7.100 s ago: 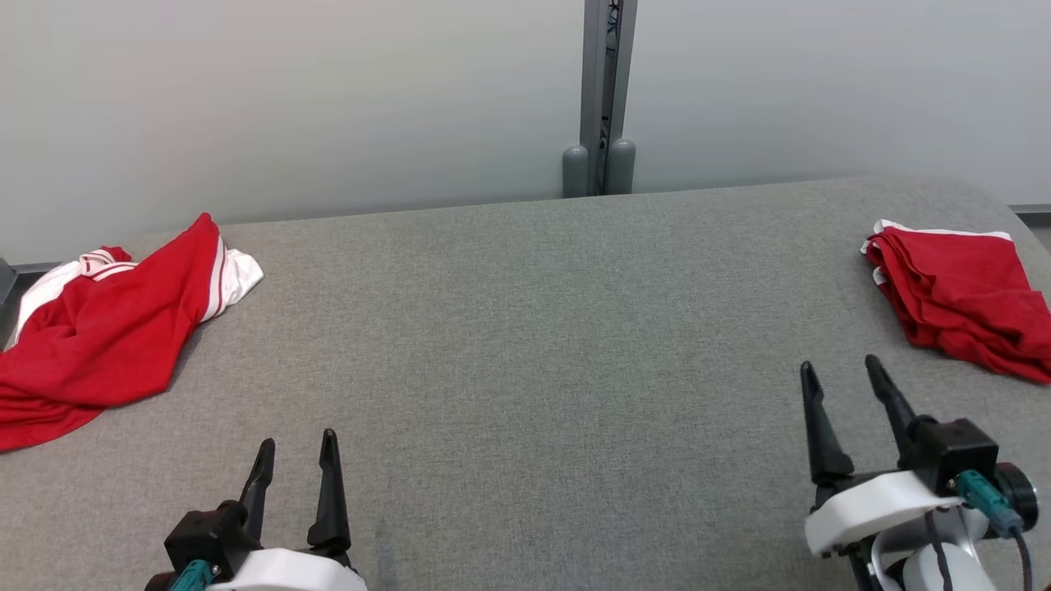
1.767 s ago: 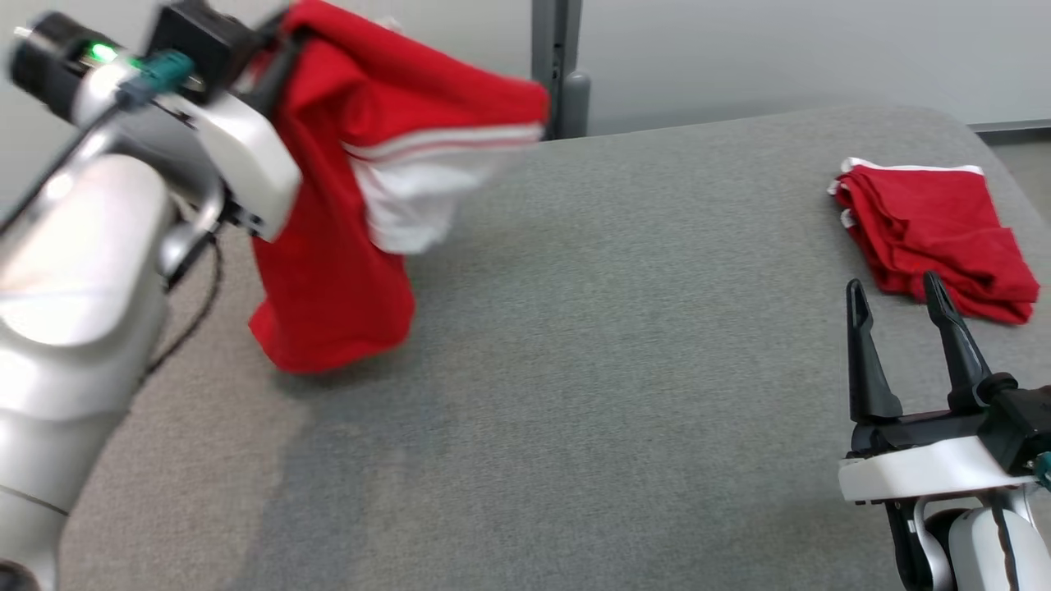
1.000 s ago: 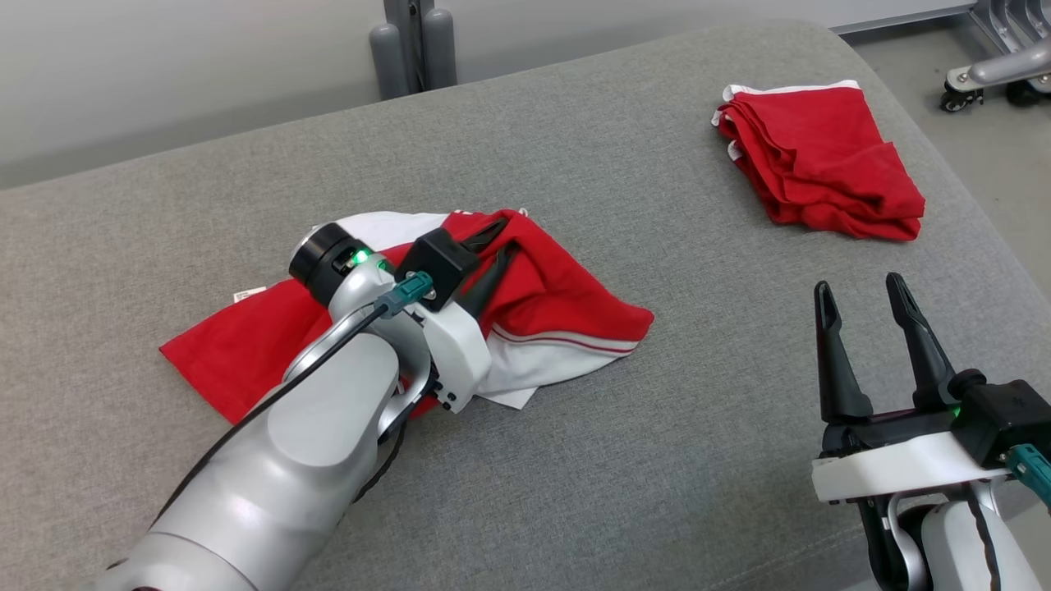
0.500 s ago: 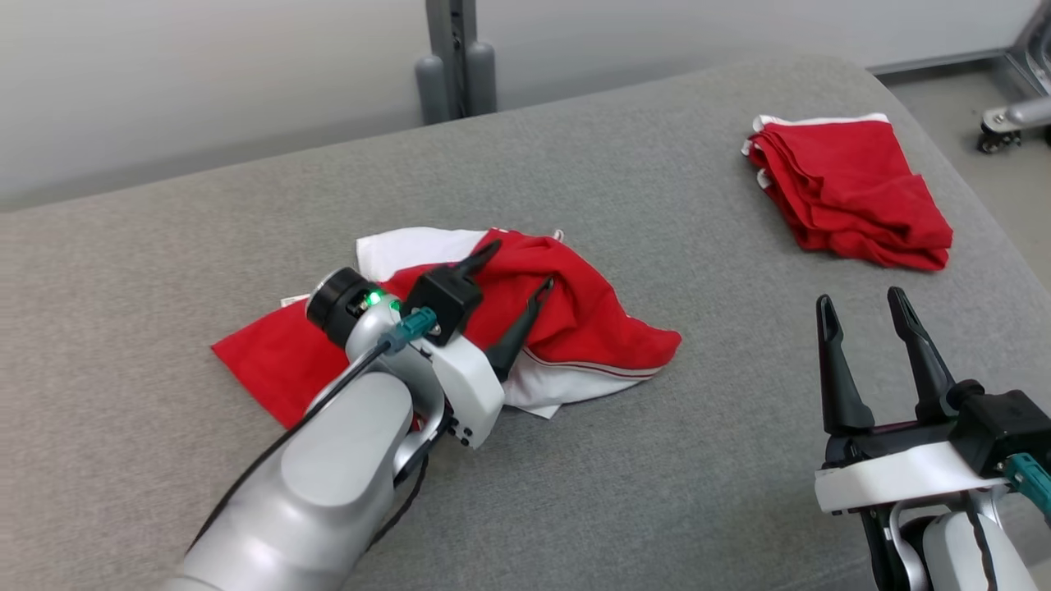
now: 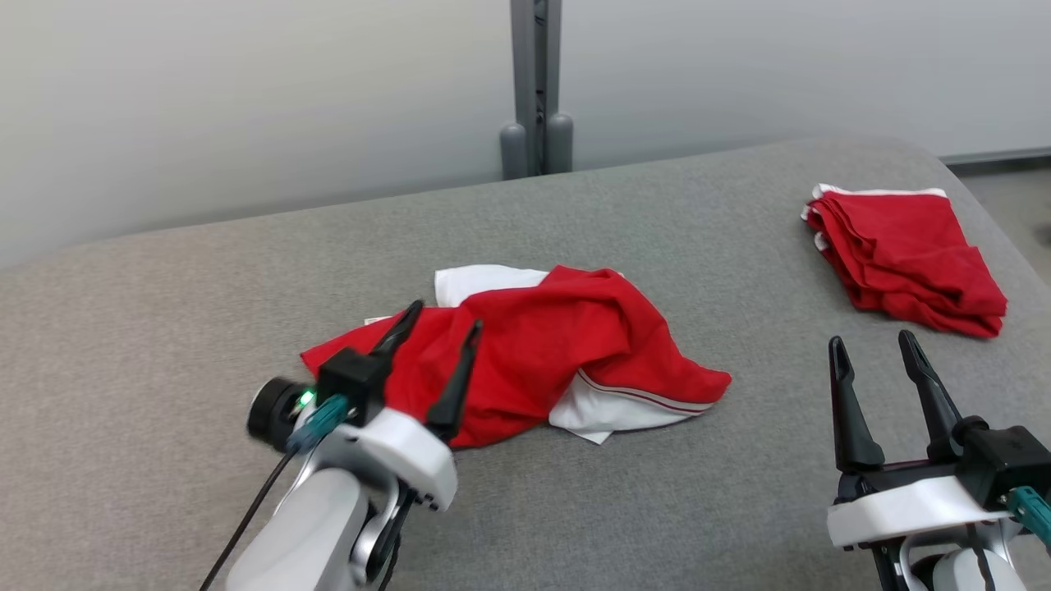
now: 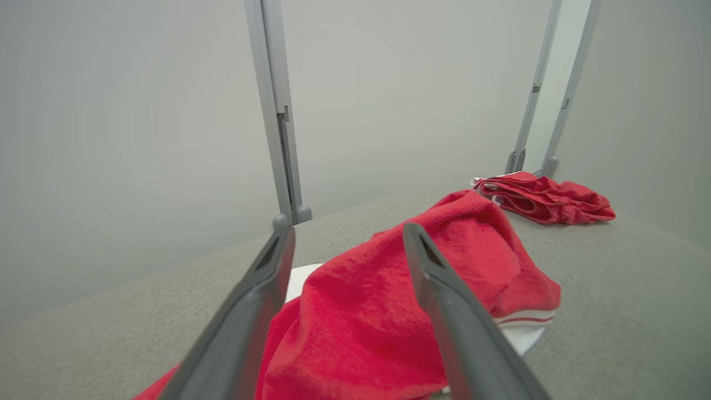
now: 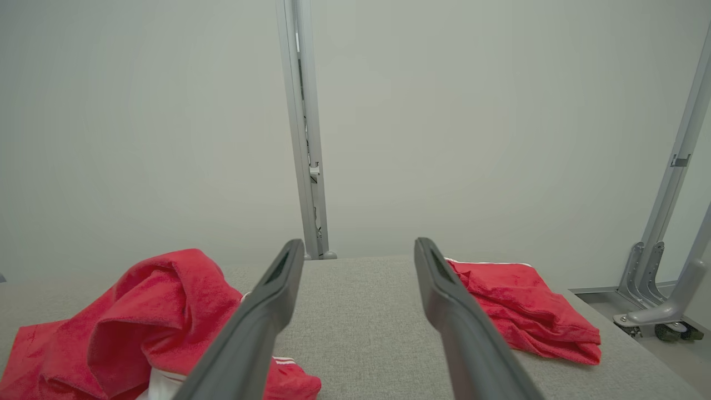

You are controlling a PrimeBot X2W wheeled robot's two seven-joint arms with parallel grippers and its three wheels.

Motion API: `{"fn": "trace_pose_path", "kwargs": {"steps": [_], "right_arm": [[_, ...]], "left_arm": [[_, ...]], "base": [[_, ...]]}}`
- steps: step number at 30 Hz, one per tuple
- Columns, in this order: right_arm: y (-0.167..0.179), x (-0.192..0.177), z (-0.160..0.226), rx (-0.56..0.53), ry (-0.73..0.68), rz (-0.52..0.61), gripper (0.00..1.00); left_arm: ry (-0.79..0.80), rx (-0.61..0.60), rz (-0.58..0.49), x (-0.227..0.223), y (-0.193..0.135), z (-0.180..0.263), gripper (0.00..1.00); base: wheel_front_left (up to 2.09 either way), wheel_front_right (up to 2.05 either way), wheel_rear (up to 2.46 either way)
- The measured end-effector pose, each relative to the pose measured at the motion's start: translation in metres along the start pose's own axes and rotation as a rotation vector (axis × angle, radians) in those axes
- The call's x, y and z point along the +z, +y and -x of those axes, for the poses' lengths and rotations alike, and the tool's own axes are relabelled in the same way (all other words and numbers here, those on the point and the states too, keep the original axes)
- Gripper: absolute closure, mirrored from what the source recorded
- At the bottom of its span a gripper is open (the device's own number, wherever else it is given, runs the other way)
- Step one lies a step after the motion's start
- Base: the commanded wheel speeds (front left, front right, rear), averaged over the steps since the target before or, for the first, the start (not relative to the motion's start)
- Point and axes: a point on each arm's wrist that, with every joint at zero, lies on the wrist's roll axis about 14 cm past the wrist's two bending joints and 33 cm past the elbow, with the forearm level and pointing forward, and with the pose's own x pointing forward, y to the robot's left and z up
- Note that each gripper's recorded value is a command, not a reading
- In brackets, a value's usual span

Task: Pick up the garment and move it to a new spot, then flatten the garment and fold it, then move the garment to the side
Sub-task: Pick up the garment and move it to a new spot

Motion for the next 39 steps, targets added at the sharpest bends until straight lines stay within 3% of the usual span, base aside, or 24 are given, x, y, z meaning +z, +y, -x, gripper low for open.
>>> {"fn": "trace_pose_path", "kwargs": {"steps": [15,25,39], "right_arm": [[0.013,0.001,0.011,0.035,-0.002,-0.013,0.0],[0.022,-0.005,0.014,0.056,0.012,-0.052,0.0],[0.026,-0.015,0.013,0.066,0.046,-0.054,0.0]], "left_arm": [[-0.049,0.48,0.121,-0.012,0.086,0.109,0.0],[-0.052,0.561,0.129,-0.018,0.093,0.138,0.0],[-0.037,0.551,0.113,-0.023,0.093,0.139,0.0]], "base": [[0.0,0.0,0.0],[0.0,0.0,0.0],[0.0,0.0,0.0]]}}
